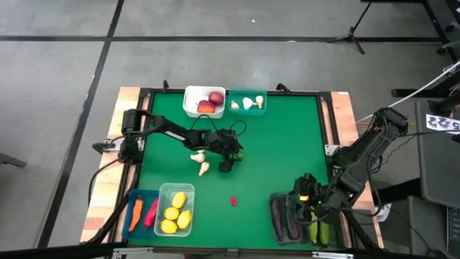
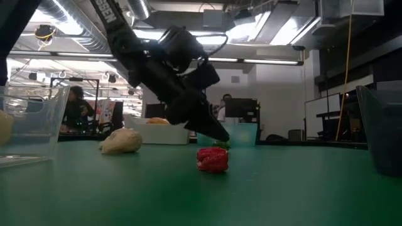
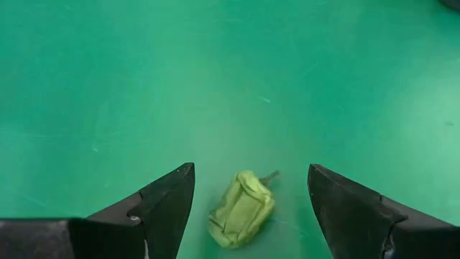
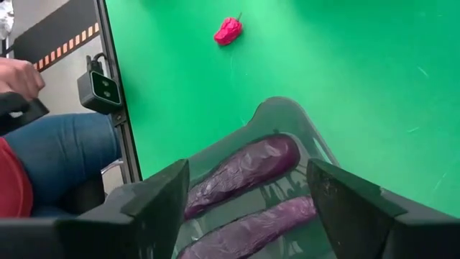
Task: Sort produce into baskets
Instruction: Put the green chili pepper into the blue bin
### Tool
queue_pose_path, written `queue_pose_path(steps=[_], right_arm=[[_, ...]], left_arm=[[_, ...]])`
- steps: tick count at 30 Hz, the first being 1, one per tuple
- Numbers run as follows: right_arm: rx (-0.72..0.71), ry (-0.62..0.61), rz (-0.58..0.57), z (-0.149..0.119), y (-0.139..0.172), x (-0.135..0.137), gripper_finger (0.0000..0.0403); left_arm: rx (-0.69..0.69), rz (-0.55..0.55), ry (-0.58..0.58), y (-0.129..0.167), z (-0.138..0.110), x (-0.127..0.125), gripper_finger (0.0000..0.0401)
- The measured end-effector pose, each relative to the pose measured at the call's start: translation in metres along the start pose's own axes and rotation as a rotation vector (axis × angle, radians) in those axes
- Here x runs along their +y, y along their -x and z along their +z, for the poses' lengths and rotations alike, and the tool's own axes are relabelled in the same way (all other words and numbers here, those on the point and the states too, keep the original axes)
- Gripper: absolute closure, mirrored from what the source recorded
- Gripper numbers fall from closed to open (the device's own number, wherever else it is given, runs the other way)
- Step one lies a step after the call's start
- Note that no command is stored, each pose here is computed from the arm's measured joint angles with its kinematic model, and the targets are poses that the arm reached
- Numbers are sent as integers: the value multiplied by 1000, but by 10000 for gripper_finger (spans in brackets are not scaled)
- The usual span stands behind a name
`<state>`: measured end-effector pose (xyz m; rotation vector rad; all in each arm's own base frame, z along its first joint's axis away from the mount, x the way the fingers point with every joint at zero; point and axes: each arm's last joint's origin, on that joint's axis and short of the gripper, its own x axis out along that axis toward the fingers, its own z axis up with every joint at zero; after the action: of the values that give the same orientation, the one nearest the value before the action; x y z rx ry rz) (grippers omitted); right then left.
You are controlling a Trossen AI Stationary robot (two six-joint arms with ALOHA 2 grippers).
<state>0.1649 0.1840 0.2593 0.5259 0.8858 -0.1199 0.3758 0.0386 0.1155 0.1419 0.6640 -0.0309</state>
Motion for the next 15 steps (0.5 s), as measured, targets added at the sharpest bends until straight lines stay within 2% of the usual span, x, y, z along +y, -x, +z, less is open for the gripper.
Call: queue_pose_path(steps=[8,15], right_arm=[[-2,-1,1,0,0,0,123],[-37,-1,-11,1,0,0,123]], left_arm=[[47,-16,29,-12,-15,1,145],[47,-47,38,-12,-16,0,218]])
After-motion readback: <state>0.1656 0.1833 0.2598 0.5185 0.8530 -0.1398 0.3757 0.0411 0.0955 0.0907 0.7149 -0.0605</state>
